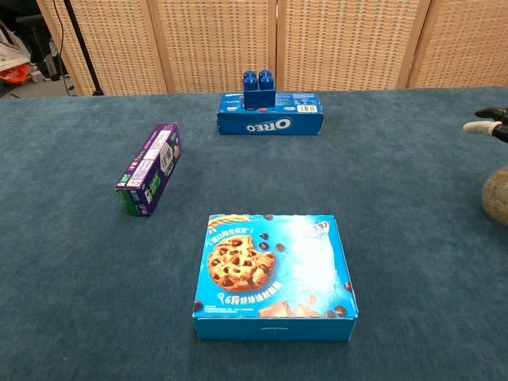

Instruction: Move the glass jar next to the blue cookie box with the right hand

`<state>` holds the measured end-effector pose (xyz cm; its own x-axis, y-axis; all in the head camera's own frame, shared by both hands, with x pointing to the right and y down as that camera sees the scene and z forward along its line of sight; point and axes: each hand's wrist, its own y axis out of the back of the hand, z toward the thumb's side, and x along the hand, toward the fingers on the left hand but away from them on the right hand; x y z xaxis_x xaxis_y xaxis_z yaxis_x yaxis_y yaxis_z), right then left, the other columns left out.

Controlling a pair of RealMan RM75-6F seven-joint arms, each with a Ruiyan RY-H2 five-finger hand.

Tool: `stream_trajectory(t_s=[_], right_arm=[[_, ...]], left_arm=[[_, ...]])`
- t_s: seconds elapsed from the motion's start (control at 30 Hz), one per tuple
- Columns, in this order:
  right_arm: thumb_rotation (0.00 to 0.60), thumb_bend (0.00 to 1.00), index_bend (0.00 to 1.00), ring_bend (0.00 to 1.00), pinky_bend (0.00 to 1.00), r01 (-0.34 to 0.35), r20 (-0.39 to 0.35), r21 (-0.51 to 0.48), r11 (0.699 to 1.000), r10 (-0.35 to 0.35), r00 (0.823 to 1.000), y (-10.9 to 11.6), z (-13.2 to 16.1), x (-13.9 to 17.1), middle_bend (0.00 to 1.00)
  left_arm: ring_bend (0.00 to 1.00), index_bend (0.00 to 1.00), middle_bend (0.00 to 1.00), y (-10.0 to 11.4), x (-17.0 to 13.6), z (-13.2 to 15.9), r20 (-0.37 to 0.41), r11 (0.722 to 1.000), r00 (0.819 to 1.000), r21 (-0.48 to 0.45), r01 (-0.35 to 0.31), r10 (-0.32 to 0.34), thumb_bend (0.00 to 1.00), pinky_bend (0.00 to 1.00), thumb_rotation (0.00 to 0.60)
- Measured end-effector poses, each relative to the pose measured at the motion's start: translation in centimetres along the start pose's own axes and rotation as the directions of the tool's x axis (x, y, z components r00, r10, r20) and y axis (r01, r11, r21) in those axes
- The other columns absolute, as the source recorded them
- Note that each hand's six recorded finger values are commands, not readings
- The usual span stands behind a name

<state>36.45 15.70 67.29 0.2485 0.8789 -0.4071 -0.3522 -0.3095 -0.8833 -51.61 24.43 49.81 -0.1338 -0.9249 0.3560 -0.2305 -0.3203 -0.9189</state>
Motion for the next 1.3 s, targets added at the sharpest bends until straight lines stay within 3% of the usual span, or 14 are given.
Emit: stream_trajectory(t_s=[0.43, 0.53, 0.67, 0.73, 0.8, 0.83, 0.9, 0.93, 1.03, 1.13, 1.17, 1.27, 1.3], right_arm=[[0.600, 0.00, 0.00, 0.00, 0.00, -0.022, 0.071, 0.086, 0.996, 0.016, 0.997, -0.7, -2.8, -1.5, 0.00], [0.600, 0.00, 0.00, 0.00, 0.00, -0.015, 0.058, 0.036, 0.999, 0.013, 0.998, -0.5, -2.5, -1.3, 0.00], [0.600, 0.02, 0.00, 0.00, 0.00, 0.023, 0.018, -0.109, 0.994, -0.021, 1.000, 1.2, -2.0, -0.7, 0.00], [0.600, 0.18, 0.00, 0.00, 0.00, 0.046, 0.004, -0.187, 0.981, -0.046, 0.999, 2.3, -2.0, -0.3, 0.00], [0.600, 0.54, 0.00, 0.00, 0.00, 0.065, -0.008, -0.283, 0.957, -0.070, 0.998, 3.7, -2.4, 0.0, 0.00], [0.600, 0.65, 0.01, 0.00, 0.01, 0.070, -0.010, -0.325, 0.943, -0.078, 0.997, 4.2, -2.6, 0.1, 0.00], [0.600, 0.96, 0.05, 0.00, 0.05, 0.078, -0.007, -0.428, 0.900, -0.090, 0.996, 5.3, -3.2, 0.2, 0.00], [0.600, 1.00, 0.07, 0.00, 0.07, 0.080, -0.003, -0.475, 0.876, -0.092, 0.996, 5.7, -3.4, 0.2, 0.00], [0.600, 1.00, 0.10, 0.00, 0.10, 0.079, 0.021, -0.639, 0.765, -0.085, 0.996, 6.5, -4.4, 0.3, 0.00], [0.600, 1.00, 0.10, 0.00, 0.10, 0.068, 0.050, -0.781, 0.620, -0.046, 0.998, 6.6, -5.9, 0.2, 0.00], [0.600, 1.00, 0.10, 0.00, 0.10, 0.063, 0.063, -0.825, 0.561, -0.021, 0.998, 6.4, -6.5, 0.2, 0.00], [0.600, 1.00, 0.10, 0.00, 0.10, 0.056, 0.093, -0.902, 0.429, 0.067, 0.993, 5.5, -8.2, 0.3, 0.00], [0.600, 1.00, 0.10, 0.00, 0.10, 0.055, 0.101, -0.916, 0.397, 0.097, 0.990, 5.1, -8.7, 0.4, 0.00]], left_arm=[[0.00, 0.00, 0.00, 0.0, -0.2, 0.2, 0.007, 1.000, 1.000, 0.002, -0.002, 0.002, 0.00, 0.00, 0.600], [0.00, 0.00, 0.00, 0.0, -0.2, 0.1, 0.005, 1.000, 1.000, 0.000, -0.003, 0.003, 0.00, 0.00, 0.600], [0.00, 0.00, 0.00, 0.0, -0.2, 0.0, 0.002, 1.000, 1.000, -0.002, -0.001, 0.001, 0.00, 0.00, 0.600], [0.00, 0.00, 0.00, 0.0, -0.2, 0.0, 0.004, 1.000, 1.000, -0.003, 0.001, -0.001, 0.00, 0.00, 0.600], [0.00, 0.00, 0.00, 0.0, -0.2, 0.1, 0.008, 1.000, 1.000, -0.004, 0.002, -0.002, 0.00, 0.00, 0.600], [0.00, 0.00, 0.00, 0.0, -0.2, 0.1, 0.009, 1.000, 1.000, -0.005, 0.002, -0.001, 0.00, 0.00, 0.600], [0.00, 0.00, 0.00, 0.1, -0.3, 0.1, 0.010, 1.000, 1.000, -0.007, -0.001, 0.001, 0.00, 0.00, 0.600], [0.00, 0.00, 0.00, 0.1, -0.3, 0.1, 0.010, 1.000, 1.000, -0.009, -0.002, 0.002, 0.00, 0.00, 0.600], [0.00, 0.00, 0.00, 0.3, -0.4, 0.0, 0.007, 1.000, 1.000, -0.013, -0.009, 0.009, 0.00, 0.00, 0.600], [0.00, 0.00, 0.00, 0.3, -0.4, 0.0, 0.011, 1.000, 1.000, -0.014, -0.008, 0.008, 0.00, 0.00, 0.600], [0.00, 0.00, 0.00, 0.3, -0.5, 0.0, 0.012, 1.000, 1.000, -0.015, -0.007, 0.007, 0.00, 0.00, 0.600], [0.00, 0.00, 0.00, 0.4, -0.5, 0.0, 0.014, 1.000, 1.000, -0.017, -0.009, 0.009, 0.00, 0.00, 0.600], [0.00, 0.00, 0.00, 0.4, -0.5, 0.0, 0.014, 1.000, 1.000, -0.018, -0.010, 0.010, 0.00, 0.00, 0.600]])
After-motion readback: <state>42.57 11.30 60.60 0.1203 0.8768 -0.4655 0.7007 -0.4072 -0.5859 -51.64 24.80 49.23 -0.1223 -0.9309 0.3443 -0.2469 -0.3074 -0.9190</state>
